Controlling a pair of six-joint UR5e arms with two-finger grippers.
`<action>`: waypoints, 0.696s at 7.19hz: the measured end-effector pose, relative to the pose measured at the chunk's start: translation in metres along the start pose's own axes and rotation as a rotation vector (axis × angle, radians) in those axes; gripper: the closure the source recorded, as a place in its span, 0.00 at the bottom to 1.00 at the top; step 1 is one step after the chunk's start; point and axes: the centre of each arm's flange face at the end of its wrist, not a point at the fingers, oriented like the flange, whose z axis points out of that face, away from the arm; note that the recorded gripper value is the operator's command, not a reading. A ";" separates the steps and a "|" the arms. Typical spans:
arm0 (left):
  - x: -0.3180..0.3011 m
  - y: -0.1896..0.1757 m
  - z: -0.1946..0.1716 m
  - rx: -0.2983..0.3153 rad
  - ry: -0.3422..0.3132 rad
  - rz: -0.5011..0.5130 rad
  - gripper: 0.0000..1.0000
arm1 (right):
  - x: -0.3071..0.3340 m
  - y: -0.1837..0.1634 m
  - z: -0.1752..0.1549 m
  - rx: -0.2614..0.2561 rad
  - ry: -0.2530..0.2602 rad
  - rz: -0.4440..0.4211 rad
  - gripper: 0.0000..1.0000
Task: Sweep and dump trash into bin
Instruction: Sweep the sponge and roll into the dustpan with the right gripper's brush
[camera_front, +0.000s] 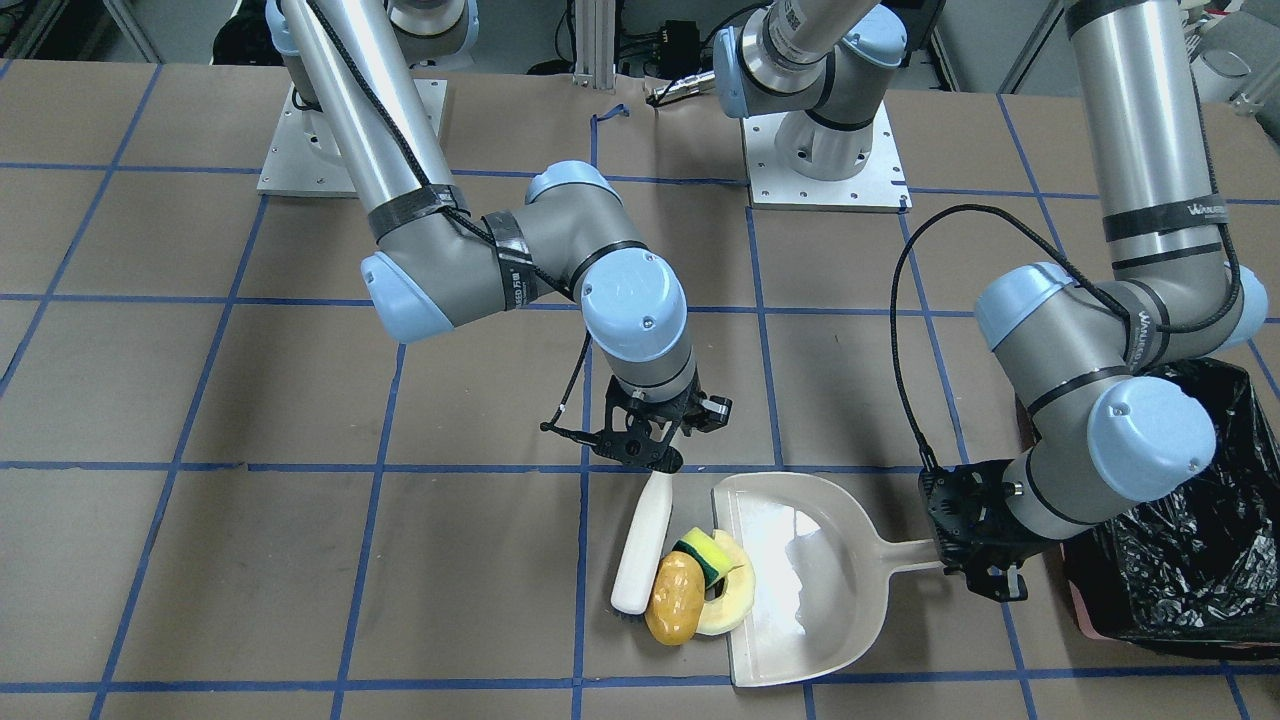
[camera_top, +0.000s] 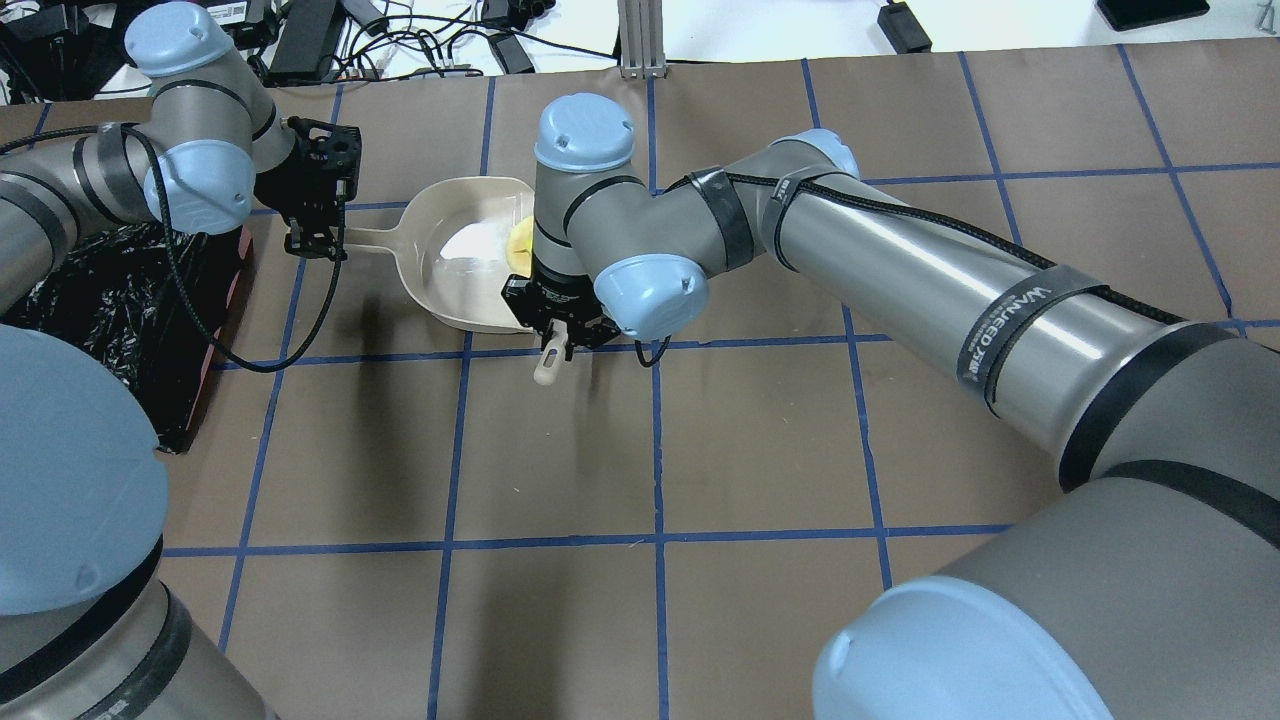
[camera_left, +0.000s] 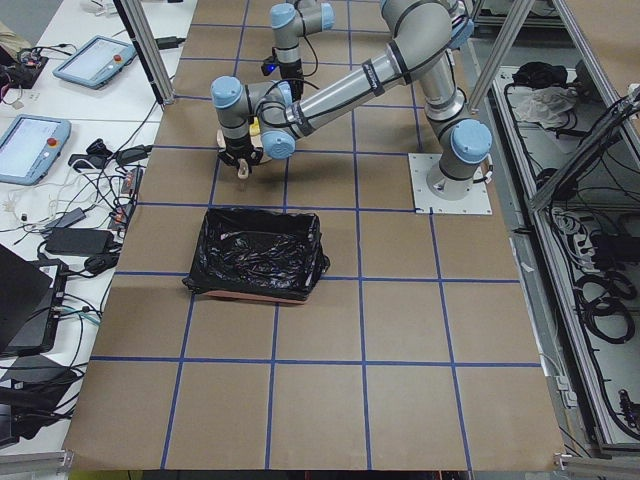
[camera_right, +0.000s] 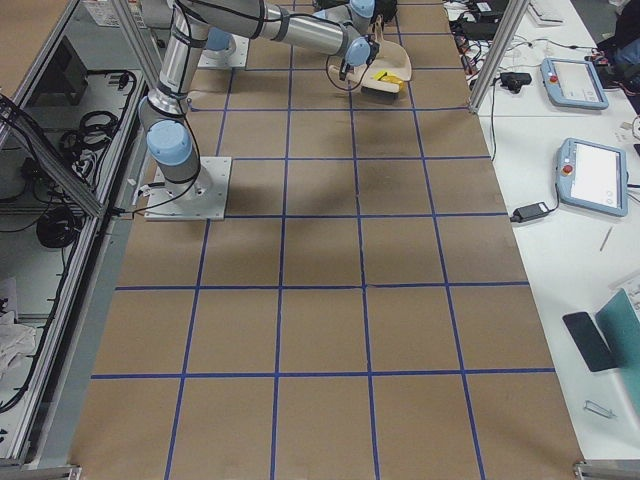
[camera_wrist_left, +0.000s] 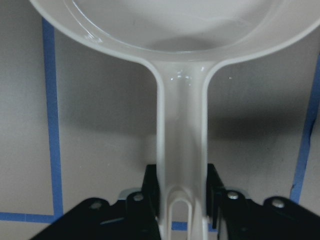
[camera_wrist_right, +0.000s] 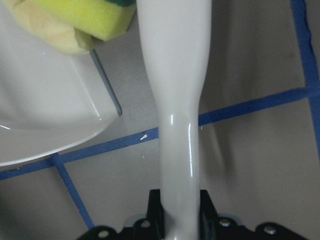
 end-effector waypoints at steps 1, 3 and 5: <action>0.000 0.000 0.000 0.000 0.000 0.000 0.88 | -0.008 0.005 0.003 0.006 -0.020 0.003 1.00; 0.000 0.000 0.000 0.002 -0.001 0.000 0.88 | -0.028 0.012 0.010 0.019 -0.049 0.012 1.00; 0.000 0.000 0.000 0.005 -0.001 0.000 0.89 | -0.049 0.017 0.011 0.017 -0.076 0.024 1.00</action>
